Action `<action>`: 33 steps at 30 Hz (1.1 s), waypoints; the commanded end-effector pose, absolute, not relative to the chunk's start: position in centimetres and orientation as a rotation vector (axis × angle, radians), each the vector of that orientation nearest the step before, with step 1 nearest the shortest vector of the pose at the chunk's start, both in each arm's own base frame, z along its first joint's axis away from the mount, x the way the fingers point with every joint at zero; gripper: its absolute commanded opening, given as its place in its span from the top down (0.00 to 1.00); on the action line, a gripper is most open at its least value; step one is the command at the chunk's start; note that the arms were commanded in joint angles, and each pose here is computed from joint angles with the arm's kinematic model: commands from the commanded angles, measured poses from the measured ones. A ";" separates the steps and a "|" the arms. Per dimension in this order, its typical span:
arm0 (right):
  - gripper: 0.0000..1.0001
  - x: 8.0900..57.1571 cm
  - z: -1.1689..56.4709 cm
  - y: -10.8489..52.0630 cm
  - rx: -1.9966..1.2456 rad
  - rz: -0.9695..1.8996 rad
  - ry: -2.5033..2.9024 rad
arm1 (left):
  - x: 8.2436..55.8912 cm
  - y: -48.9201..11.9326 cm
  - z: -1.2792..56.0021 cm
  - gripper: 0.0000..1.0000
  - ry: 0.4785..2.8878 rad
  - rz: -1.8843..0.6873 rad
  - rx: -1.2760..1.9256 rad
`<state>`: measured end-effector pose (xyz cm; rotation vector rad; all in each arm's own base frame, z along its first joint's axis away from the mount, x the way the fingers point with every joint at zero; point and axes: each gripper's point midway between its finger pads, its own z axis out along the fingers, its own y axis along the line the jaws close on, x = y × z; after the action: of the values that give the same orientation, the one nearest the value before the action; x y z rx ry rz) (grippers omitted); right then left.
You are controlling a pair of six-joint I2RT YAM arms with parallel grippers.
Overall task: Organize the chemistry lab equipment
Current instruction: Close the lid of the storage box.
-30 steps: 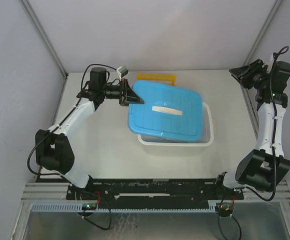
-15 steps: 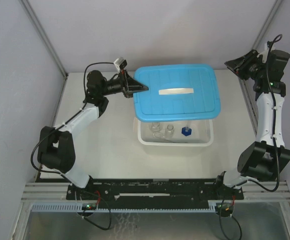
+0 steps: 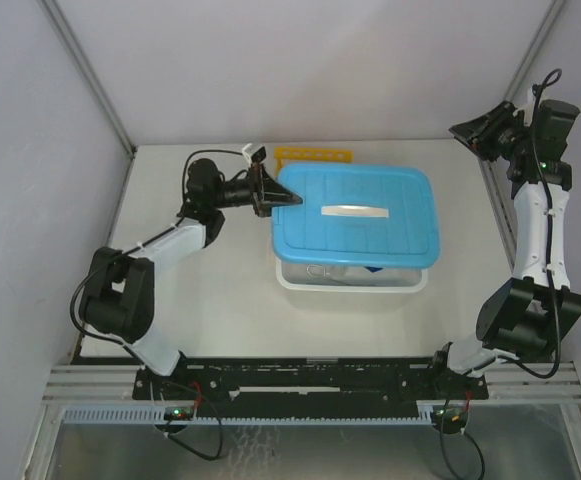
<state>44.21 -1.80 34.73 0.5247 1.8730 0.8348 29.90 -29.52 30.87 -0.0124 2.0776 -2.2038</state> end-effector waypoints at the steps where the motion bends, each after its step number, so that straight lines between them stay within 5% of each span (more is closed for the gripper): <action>1: 0.71 44.0 37.1 -2.2 0.467 0.785 1.825 | 29.3 -29.6 30.0 1.00 2.109 -2.139 0.066; 6: 0.71 43.6 36.8 -2.1 0.468 0.772 1.831 | 28.5 -28.8 25.1 1.00 2.405 -1.819 0.150; 13: 0.71 43.5 36.3 -2.0 0.470 0.775 1.838 | 27.8 -28.0 22.7 1.00 2.543 -1.702 0.155; 28: 0.71 43.2 36.2 -2.2 0.471 0.780 1.834 | 29.3 -28.0 21.8 1.00 2.519 -1.586 0.082; 33: 0.71 43.3 36.0 -2.3 0.480 0.787 1.835 | 29.5 -28.6 24.7 1.00 2.340 -1.658 0.168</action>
<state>43.91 -2.31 33.87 0.5360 1.8918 0.8064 28.33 -28.06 22.38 0.0735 2.5286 -1.7199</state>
